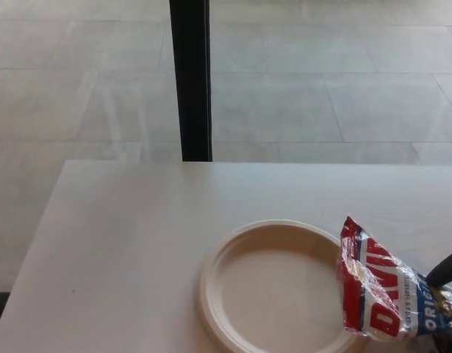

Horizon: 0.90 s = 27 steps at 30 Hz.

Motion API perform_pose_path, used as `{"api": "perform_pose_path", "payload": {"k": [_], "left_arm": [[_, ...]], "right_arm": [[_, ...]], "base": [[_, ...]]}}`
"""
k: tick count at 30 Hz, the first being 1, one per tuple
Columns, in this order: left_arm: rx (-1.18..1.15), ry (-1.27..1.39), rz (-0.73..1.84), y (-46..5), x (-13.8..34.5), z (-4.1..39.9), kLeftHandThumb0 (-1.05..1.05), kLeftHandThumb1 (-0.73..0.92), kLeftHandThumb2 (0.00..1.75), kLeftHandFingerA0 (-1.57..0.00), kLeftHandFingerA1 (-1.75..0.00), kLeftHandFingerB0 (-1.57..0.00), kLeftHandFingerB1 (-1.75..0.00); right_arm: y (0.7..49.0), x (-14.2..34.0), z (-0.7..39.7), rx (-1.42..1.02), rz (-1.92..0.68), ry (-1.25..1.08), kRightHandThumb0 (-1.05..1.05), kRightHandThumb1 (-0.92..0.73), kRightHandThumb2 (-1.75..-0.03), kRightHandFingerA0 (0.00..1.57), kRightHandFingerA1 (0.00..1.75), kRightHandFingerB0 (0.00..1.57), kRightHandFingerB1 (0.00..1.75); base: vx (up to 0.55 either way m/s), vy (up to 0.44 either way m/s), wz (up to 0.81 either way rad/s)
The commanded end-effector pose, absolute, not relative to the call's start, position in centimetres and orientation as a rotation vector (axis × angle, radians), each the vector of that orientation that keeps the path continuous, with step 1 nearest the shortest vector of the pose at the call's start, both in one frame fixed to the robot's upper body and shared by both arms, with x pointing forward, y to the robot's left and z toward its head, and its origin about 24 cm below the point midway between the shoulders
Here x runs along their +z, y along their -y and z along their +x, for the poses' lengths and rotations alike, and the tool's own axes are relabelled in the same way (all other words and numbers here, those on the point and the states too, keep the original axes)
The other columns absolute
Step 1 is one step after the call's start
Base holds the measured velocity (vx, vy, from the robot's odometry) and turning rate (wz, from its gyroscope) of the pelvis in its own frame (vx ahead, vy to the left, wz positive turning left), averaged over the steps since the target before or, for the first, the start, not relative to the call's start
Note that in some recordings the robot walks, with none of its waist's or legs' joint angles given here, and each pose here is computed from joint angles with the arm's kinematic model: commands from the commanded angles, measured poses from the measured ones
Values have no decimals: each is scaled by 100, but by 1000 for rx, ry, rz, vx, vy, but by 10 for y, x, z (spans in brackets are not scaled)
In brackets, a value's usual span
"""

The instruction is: The robot uses its right hand to pick up a bag of sunflower seeds kept in the middle of the desk and tilts it over a plate kept next to it to pour out a few seeds and then puts the bag of seeds back on the desk

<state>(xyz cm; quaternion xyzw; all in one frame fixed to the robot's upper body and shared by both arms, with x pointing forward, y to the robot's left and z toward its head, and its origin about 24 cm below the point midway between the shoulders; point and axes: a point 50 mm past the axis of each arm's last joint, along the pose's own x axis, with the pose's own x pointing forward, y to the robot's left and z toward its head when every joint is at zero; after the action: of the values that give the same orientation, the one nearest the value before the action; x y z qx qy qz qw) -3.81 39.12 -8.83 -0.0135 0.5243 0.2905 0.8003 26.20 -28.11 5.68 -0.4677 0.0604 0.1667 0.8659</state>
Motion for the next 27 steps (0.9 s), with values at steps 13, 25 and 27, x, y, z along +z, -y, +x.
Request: {"api": "perform_pose_path", "payload": {"k": [13, 25, 27], "left_arm": [[589, -1114, 44, -392, -86, -35, -72, 77, 80, -41, -80, -36, -65], [546, -1138, 102, -392, -86, -37, -73, 63, 113, -38, -72, -36, -66], [531, -1148, 117, -392, -86, -37, -76, 74, 87, -33, -71, -34, -64]], "right_arm": [[270, 31, 255, 213, -1032, -218, -105, -36, -57, 0, 108, 10, 130], [270, 24, 251, 161, -1177, -184, 10, 1, -81, 88, 98, 77, 79], [275, 21, 250, 162, -1220, -226, 4, 0, -84, 63, 110, 80, 73]], "base": [[0, 0, 0], [0, 0, 0], [0, 0, 0]]}}
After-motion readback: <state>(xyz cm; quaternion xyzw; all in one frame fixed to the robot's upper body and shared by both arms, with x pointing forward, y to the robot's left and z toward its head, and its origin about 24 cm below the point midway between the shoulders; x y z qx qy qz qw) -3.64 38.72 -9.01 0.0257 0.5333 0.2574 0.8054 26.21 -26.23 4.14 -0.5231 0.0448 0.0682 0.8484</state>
